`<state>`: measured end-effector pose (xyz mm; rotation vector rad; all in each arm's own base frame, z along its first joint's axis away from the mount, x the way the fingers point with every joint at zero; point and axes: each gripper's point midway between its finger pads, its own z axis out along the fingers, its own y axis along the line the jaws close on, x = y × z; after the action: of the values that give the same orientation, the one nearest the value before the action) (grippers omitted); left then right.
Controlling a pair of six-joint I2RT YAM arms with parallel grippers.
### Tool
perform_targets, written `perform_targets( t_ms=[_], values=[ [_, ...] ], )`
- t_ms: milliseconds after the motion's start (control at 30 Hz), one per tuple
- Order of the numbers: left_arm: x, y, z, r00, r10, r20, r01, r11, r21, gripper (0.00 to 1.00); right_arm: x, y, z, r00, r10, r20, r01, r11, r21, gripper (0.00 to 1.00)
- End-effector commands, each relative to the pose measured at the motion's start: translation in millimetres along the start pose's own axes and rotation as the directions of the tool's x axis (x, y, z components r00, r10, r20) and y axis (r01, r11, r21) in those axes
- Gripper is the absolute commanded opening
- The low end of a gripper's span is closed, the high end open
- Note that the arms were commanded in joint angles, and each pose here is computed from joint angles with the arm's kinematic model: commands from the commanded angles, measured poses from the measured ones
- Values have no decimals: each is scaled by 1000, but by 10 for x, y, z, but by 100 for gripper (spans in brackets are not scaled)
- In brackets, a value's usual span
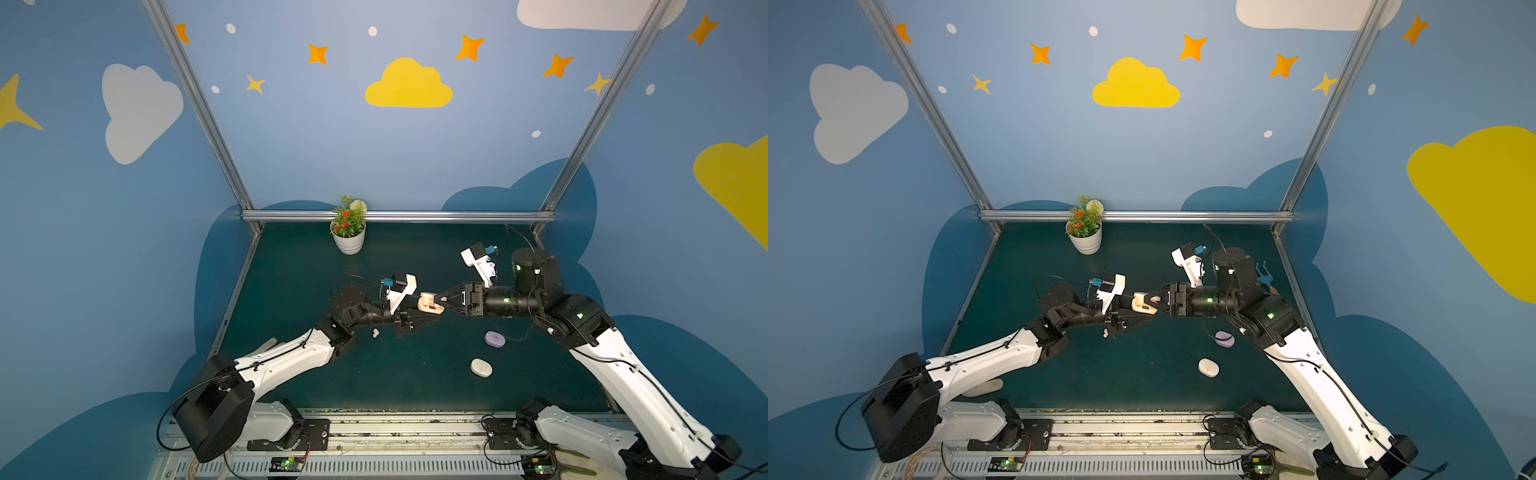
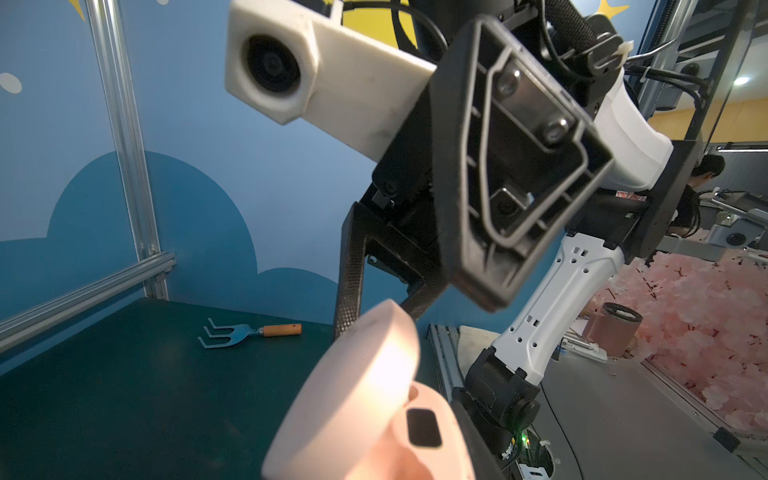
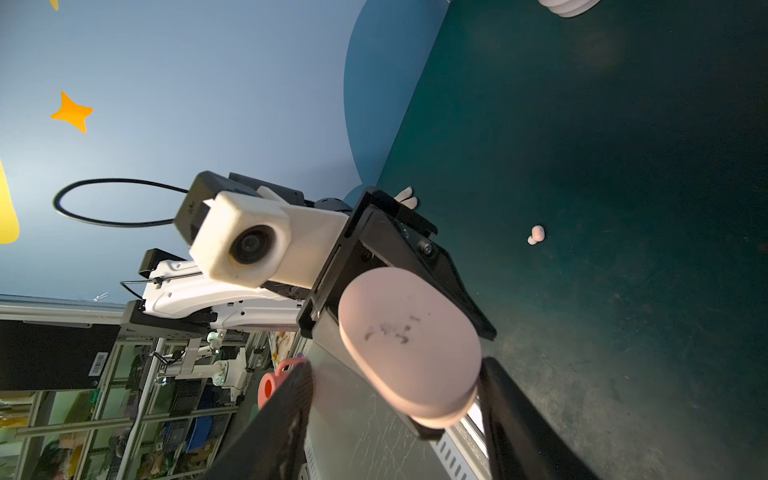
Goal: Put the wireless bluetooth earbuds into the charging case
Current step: 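Lower the earbud into the case slot and open the right gripper, then press the earbud down into the case with the right gripper fingers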
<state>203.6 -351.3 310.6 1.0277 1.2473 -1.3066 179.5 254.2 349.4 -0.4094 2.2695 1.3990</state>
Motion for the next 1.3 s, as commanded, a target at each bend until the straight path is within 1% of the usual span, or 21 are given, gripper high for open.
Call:
perform_targets(
  t_ms=[0, 133, 300, 433, 600, 667, 733, 800, 900, 1033, 1167, 1267],
  values=[
    [-74, -25, -15, 999, 31, 21, -31, 1000, 0, 10, -41, 154, -83, 999, -37, 20, 37, 999, -26, 59],
    [-71, -20, -12, 999, 28, 20, -28, 1000, 0, 10, -21, 158, -60, 1000, -28, 6, 28, 999, -33, 57],
    [-70, -12, -11, 999, 25, 19, -25, 1000, -2, 10, -48, 153, -72, 1000, -21, 16, 21, 999, -24, 60],
    [-57, -13, -13, 1000, 19, 16, -19, 1000, 1, 9, -59, 35, -107, 999, 0, 34, -1, 1000, 25, 63],
    [-41, -28, -7, 1000, 7, 6, -7, 1000, 12, 9, -184, 159, -117, 997, 30, 70, -26, 998, -53, 63],
    [-32, -30, -10, 1000, 2, 3, -2, 1000, 11, 9, -203, 156, -114, 997, 28, 68, -25, 999, -45, 64],
    [-29, -28, -14, 1000, 2, 0, -2, 1000, 8, 9, -194, 63, -162, 998, -13, 69, 11, 999, 32, 64],
    [-22, -27, -16, 1000, 0, -3, 0, 1000, 6, 9, -139, -31, -210, 996, -77, 38, 72, 991, 113, 65],
    [-33, -34, -17, 1000, -2, -7, 2, 1000, 9, 9, -40, -39, -245, 982, -190, -18, 190, 969, 157, 66],
    [-27, -24, -16, 1000, -5, -10, 5, 1000, 7, 9, 87, -50, -245, 942, -325, -85, 336, 920, 201, 68],
    [-40, -34, -14, 1000, -10, -8, 10, 1000, 12, 9, 158, -162, -184, 916, -376, -143, 401, 881, 251, 69],
    [-41, -38, -20, 1000, -12, -10, 12, 1000, 12, 9, 174, -255, -140, 903, -391, -176, 428, 856, 290, 69]
  ],
)
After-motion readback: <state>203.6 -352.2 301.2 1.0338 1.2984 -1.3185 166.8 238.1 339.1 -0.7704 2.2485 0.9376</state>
